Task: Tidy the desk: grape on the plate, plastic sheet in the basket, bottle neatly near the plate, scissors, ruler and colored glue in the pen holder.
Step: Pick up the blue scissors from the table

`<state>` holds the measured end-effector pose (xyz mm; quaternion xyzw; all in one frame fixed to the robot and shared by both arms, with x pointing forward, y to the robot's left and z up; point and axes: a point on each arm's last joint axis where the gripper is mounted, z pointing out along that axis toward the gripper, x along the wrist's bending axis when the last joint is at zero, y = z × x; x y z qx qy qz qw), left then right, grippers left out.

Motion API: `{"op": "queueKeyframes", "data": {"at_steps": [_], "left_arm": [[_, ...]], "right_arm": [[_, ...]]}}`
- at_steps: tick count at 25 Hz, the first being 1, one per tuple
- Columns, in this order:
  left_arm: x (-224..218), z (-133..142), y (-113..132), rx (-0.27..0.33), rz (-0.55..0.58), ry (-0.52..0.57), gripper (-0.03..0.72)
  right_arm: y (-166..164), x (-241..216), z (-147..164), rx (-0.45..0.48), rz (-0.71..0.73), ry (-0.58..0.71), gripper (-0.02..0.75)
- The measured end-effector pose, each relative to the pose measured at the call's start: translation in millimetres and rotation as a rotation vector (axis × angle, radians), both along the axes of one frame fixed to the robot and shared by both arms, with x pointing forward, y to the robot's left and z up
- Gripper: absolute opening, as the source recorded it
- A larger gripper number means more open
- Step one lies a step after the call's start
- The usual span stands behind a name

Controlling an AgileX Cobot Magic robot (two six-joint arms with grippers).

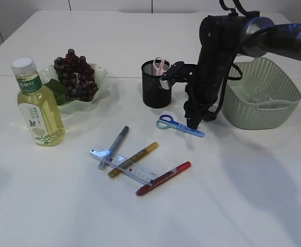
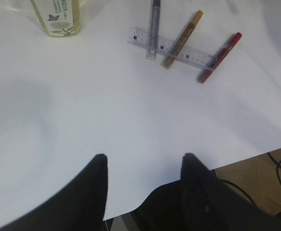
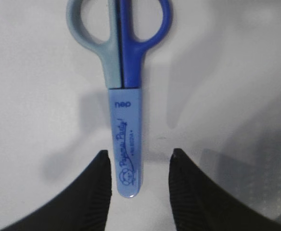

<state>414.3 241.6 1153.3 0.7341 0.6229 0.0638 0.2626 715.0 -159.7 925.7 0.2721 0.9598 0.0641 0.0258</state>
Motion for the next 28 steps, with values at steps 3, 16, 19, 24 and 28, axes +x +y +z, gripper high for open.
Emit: {"op": "queueKeyframes", "data": {"at_steps": [3, 16, 19, 24, 28], "left_arm": [[0.0, 0.0, 0.0, 0.000, 0.000, 0.000, 0.362], [0.0, 0.0, 0.0, 0.000, 0.000, 0.000, 0.362], [0.0, 0.0, 0.0, 0.000, 0.000, 0.000, 0.362], [0.0, 0.0, 0.0, 0.000, 0.000, 0.000, 0.362], [0.0, 0.0, 0.0, 0.000, 0.000, 0.000, 0.362]], "right_arm": [[5.0, -1.5, 0.0, 0.000, 0.013, 0.000, 0.332], [9.0, -2.8, -0.2, -0.009, 0.025, -0.002, 0.332], [8.9, -3.1, -0.8, -0.010, 0.025, 0.000, 0.332], [7.7, -5.0, -7.3, -0.023, 0.027, 0.019, 0.332], [7.5, -4.9, -9.2, -0.026, 0.029, 0.022, 0.332]]}}
